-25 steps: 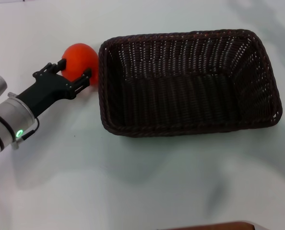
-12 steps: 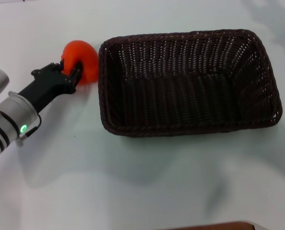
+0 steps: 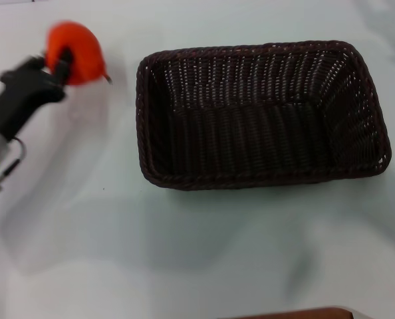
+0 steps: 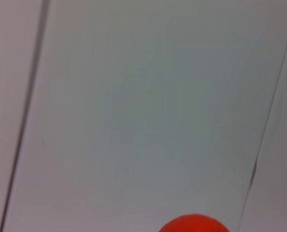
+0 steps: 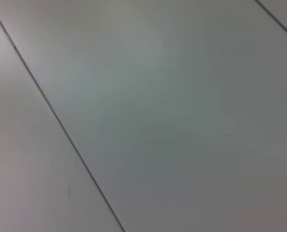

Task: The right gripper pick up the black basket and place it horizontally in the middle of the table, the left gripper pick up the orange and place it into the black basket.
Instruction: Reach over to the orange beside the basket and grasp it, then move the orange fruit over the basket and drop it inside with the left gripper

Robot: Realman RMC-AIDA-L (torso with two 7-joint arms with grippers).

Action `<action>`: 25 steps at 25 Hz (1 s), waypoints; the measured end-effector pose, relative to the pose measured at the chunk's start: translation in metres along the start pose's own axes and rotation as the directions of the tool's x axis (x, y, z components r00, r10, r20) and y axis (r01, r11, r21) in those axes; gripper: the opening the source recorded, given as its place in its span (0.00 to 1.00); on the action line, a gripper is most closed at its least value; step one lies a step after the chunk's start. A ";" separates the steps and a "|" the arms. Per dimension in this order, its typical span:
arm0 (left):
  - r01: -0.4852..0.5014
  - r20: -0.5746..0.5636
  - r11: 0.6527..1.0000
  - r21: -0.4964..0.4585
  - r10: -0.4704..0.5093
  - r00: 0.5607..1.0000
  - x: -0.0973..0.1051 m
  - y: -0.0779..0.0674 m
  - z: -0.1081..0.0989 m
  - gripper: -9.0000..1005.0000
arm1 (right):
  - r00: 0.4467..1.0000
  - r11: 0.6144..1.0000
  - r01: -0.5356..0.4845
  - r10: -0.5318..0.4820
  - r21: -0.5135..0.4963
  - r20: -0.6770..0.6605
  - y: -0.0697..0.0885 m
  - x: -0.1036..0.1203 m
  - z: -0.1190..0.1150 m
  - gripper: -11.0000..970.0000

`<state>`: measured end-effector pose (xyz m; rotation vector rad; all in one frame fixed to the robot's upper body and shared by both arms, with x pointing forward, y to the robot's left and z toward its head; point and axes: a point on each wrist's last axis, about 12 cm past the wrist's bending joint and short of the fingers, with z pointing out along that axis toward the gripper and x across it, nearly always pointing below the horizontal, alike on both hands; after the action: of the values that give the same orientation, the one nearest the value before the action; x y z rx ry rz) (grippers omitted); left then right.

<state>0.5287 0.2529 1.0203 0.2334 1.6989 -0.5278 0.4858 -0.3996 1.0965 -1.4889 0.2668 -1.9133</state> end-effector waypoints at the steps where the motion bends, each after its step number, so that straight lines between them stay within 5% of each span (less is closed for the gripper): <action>1: 0.013 0.057 1.000 0.001 -0.013 0.998 -0.006 0.004 -0.009 0.28 | 1.000 1.000 -0.002 0.002 -0.002 -0.004 0.000 0.000 0.000 0.63; 6: 0.044 0.252 0.997 0.059 -0.058 0.966 -0.027 0.005 -0.039 0.24 | 1.000 1.000 -0.006 0.007 0.005 -0.015 0.000 0.000 0.004 0.63; 11: 0.021 0.330 0.982 0.187 -0.082 0.940 -0.030 -0.021 -0.041 0.20 | 1.000 1.000 -0.001 0.001 0.026 -0.010 -0.003 -0.001 0.011 0.63; 17: -0.053 0.278 0.932 0.360 -0.052 0.959 -0.022 -0.062 -0.022 0.16 | 1.000 0.999 0.009 -0.009 0.039 -0.005 -0.005 -0.006 0.017 0.63; 18: -0.093 0.241 0.904 0.417 -0.011 0.970 -0.014 -0.079 -0.013 0.15 | 1.000 0.999 0.015 -0.015 0.041 -0.003 -0.005 -0.007 0.018 0.63; 25: -0.113 0.174 0.875 0.470 0.034 0.984 -0.003 -0.098 -0.002 0.12 | 0.998 0.997 0.063 -0.064 0.053 0.016 -0.008 -0.015 0.016 0.63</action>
<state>0.4848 0.1684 1.0440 0.5953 1.3730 -0.8851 0.4994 -0.3800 1.0941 -1.4954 0.1614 -1.9412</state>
